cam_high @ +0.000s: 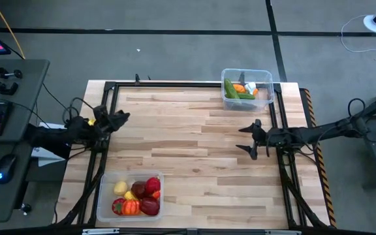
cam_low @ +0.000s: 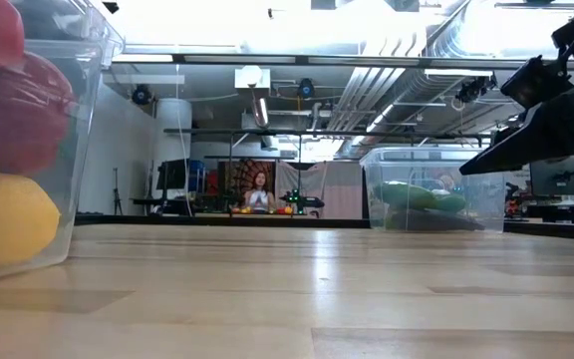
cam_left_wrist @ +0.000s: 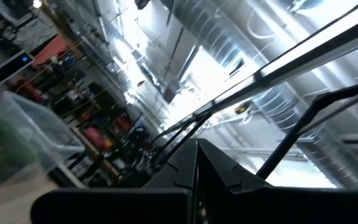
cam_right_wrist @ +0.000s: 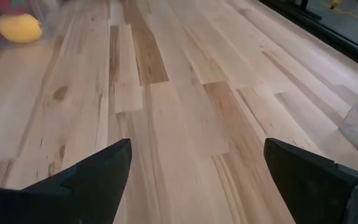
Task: Sort produce into baskets
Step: Return to Home Position
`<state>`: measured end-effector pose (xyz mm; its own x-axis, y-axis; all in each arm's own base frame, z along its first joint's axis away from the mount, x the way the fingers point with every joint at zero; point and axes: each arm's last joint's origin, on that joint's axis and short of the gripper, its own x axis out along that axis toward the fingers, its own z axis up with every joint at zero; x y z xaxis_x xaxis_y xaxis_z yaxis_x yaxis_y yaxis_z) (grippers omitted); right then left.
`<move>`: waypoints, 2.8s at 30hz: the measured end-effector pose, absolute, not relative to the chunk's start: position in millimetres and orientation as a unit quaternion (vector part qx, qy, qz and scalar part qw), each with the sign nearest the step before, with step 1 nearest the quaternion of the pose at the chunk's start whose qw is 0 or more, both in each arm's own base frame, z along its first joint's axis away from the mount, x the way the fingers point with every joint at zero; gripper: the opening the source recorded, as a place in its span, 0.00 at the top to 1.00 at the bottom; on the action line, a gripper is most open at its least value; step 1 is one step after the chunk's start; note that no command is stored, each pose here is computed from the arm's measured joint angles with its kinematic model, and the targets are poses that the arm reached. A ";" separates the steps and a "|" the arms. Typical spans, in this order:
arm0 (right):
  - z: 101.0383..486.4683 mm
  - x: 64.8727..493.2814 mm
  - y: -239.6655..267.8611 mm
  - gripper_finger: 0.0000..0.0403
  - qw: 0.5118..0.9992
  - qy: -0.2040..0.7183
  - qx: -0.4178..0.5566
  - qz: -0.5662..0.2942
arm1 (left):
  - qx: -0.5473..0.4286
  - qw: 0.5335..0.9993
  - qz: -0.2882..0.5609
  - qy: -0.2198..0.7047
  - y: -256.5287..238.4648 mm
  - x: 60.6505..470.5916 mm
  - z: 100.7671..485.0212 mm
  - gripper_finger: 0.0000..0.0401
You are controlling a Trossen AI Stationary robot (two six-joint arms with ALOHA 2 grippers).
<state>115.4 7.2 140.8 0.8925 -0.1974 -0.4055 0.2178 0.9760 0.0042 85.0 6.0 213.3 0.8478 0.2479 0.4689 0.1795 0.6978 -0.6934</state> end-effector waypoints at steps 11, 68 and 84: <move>161.1 104.7 5.7 0.11 0.989 0.098 0.052 -0.100 | -0.384 0.900 0.051 -0.199 5.7 90.8 198.4 1.00; 175.5 92.9 3.9 0.11 0.993 0.010 0.074 -0.094 | -0.088 0.994 0.062 -0.032 -2.5 96.5 171.6 1.00; 175.4 92.9 3.9 0.11 0.993 0.010 0.073 -0.094 | -0.107 0.992 0.062 -0.035 -2.5 96.5 172.0 1.00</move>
<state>92.9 3.9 175.4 0.9819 -0.1861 -0.0341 0.1891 0.9714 0.1439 96.5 -2.5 172.0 0.9900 0.1299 0.0556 -0.1150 0.9695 -0.2163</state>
